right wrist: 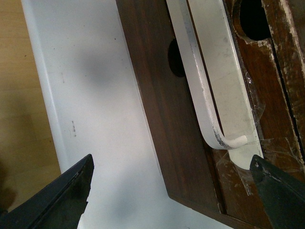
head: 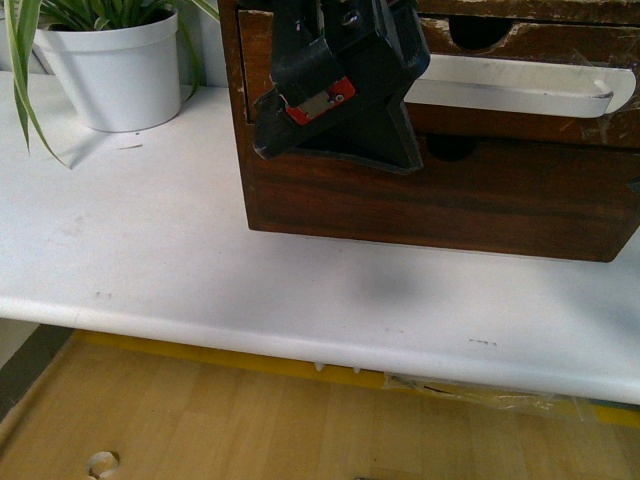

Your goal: Open drawer

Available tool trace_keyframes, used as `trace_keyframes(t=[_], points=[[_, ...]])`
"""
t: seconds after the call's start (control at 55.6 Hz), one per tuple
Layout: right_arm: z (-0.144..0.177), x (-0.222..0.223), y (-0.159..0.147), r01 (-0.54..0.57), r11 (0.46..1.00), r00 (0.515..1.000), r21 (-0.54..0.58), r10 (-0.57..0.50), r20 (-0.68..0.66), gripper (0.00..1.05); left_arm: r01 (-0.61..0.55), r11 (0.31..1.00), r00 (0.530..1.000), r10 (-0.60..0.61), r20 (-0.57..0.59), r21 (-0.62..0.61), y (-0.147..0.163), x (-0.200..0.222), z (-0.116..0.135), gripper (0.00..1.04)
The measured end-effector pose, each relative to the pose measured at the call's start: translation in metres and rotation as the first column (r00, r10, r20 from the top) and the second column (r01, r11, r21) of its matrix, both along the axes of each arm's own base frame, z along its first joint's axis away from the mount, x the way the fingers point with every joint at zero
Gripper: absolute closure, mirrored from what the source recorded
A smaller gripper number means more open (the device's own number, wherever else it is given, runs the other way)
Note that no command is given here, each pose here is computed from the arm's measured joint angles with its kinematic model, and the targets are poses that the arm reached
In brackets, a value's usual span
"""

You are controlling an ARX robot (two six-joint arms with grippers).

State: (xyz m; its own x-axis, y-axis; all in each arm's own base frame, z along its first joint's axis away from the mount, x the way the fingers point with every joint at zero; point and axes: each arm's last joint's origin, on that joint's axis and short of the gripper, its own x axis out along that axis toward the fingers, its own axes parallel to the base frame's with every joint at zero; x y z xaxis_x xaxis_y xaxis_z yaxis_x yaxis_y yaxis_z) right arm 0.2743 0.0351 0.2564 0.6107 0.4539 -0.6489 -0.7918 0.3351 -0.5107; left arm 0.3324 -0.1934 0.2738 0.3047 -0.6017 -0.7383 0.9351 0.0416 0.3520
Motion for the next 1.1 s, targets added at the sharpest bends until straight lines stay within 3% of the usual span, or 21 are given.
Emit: trace_keyframes(t=[1.097], points=[[-0.019, 0.020, 0.021, -0.004, 1.000, 1.000, -0.004, 0.003, -0.030, 0.09, 0.051, 0.999, 0.998, -0.051, -0.025, 0.004, -0.013, 0.014, -0.013, 0.06]])
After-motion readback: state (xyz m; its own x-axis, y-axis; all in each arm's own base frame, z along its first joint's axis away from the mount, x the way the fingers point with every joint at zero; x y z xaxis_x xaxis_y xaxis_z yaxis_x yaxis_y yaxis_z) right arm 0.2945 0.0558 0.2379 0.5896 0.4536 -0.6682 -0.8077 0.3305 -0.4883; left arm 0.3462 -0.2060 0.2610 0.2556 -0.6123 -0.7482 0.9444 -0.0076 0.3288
